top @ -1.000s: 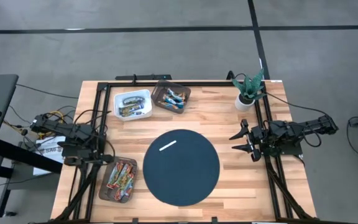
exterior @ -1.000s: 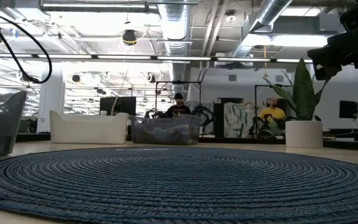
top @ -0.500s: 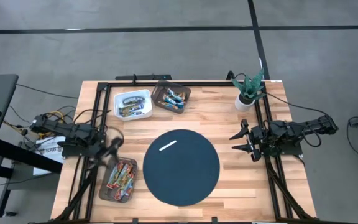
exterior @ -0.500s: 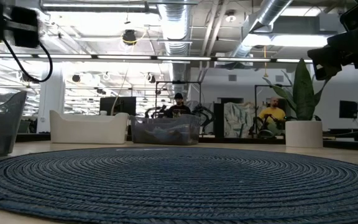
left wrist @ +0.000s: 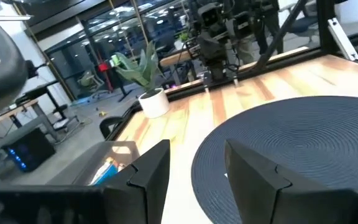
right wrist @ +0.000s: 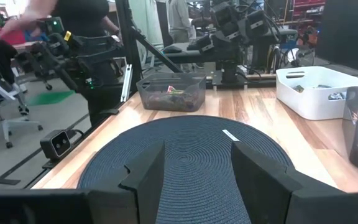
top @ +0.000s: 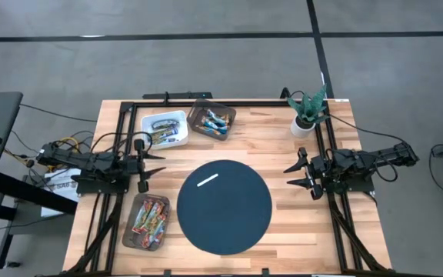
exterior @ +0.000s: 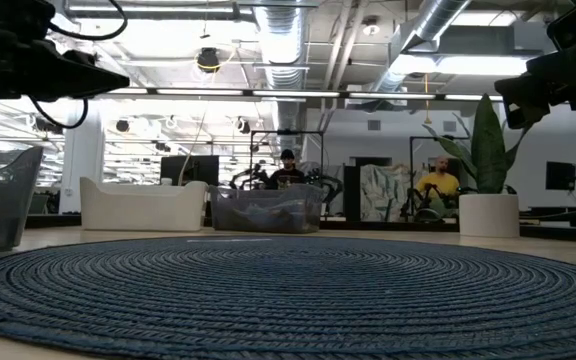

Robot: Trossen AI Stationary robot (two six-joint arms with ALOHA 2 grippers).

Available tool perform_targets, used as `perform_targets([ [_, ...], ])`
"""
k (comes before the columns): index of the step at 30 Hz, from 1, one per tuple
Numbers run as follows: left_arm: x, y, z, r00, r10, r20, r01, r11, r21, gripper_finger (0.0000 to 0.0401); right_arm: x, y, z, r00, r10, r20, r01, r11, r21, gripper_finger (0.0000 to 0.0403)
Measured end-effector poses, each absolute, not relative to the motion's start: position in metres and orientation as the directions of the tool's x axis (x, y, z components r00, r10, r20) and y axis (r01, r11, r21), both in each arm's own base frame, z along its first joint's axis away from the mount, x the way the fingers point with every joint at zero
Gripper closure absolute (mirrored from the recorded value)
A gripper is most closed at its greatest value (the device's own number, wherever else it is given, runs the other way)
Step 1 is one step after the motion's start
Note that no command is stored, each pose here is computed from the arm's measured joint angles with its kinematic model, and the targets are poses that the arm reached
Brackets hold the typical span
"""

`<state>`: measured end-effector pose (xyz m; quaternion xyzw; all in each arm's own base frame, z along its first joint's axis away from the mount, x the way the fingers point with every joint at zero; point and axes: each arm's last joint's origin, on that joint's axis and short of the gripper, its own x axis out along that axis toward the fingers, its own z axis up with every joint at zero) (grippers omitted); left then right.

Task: Pick and place Granola Bars by type
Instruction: Return to Home Position

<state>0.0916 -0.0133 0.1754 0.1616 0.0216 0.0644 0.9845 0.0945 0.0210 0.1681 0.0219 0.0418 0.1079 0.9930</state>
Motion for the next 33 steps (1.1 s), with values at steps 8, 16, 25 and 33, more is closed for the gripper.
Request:
perform_targets([
  [8,0.0919,-0.0139,0.1800,0.993,0.110,0.031,-0.114,0.945,0.307,0.0255,0.0945,0.0210,0.1681,0.973,0.217,-0.078,-0.213,0.976,0.053,0.0226],
  [16,0.0918,-0.0139,0.1756,0.994,0.108,-0.020,-0.095,0.939,0.331,0.0255,0.0944,0.0210,0.1681,0.973,0.217,-0.078,-0.213,0.976,0.053,0.0226],
  [25,0.0918,-0.0139,0.1754,0.994,0.108,-0.023,-0.094,0.941,0.324,0.0255,0.0945,0.0210,0.1681,0.973,0.216,-0.078,-0.213,0.976,0.053,0.0226],
  [33,0.0918,-0.0139,0.1752,0.994,0.108,-0.025,-0.094,0.941,0.326,0.0255,0.0944,0.0210,0.1681,0.973,0.217,-0.078,-0.213,0.976,0.053,0.0226],
])
